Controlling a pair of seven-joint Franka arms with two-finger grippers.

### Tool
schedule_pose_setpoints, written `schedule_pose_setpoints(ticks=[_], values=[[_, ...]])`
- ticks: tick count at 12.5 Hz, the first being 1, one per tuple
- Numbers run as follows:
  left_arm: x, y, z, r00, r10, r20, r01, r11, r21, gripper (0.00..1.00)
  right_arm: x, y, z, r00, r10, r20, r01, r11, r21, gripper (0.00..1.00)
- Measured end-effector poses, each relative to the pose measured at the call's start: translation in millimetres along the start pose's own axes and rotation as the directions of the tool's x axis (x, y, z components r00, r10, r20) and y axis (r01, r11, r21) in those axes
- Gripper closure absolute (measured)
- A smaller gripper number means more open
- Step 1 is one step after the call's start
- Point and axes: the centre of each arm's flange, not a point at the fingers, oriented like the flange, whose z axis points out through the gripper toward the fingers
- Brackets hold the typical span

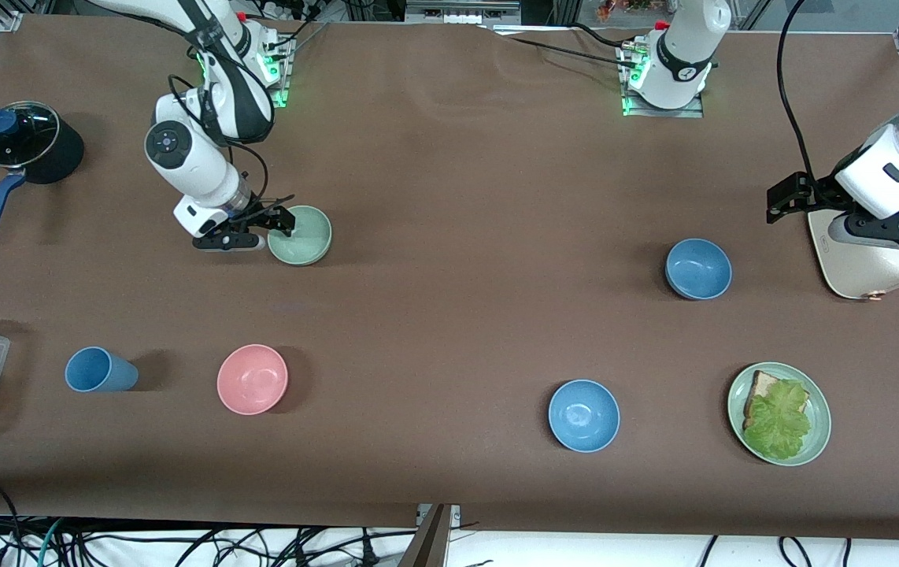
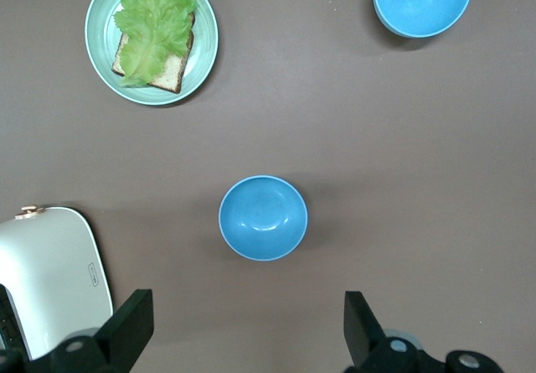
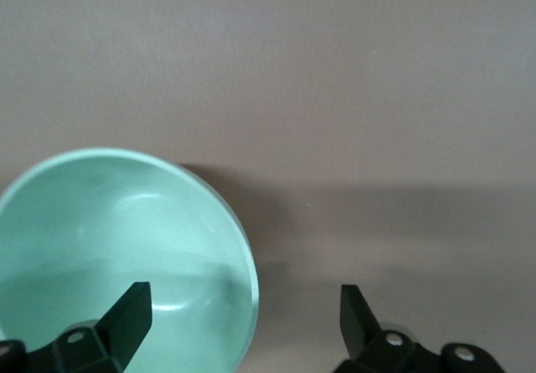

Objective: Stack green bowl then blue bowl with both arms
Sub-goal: 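Close the right gripper on the green bowl's rim, then slide the green bowl with the right gripper to the table's middle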

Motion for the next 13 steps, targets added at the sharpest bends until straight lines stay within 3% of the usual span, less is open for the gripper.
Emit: schedule_pose_setpoints(ticks=[2, 7, 9, 10, 13], values=[[0.1, 0.2, 0.2, 1.000, 0.000, 0.000, 0.000, 1.000, -0.003, 0.00, -3.5, 0.6, 10.2, 1.000, 0.000, 0.004, 0.000, 1.000, 0.001, 0.04], [0.1, 0.5, 0.2, 1.000, -0.001, 0.000, 0.001, 1.000, -0.005, 0.00, -3.2, -2.9, 11.2, 1.000, -0.005, 0.002, 0.005, 1.000, 0.004, 0.66], [0.2, 0.5, 0.3, 1.000, 0.000, 0.000, 0.000, 1.000, -0.005, 0.00, 5.2, -21.2, 1.4, 0.999, -0.032, -0.024, 0.033, 0.999, 0.018, 0.91], [0.2, 0.6, 0.5, 1.000, 0.000, 0.001, 0.000, 1.000, -0.005, 0.00, 13.5, -37.2, -8.3, 0.999, -0.038, -0.031, 0.038, 0.999, 0.025, 0.96], [0.6, 0.6, 1.2, 1.000, 0.000, 0.002, 0.000, 1.000, -0.006, 0.00, 46.7, -113.7, -54.6, 1.000, -0.006, -0.003, 0.006, 0.999, 0.041, 0.96]])
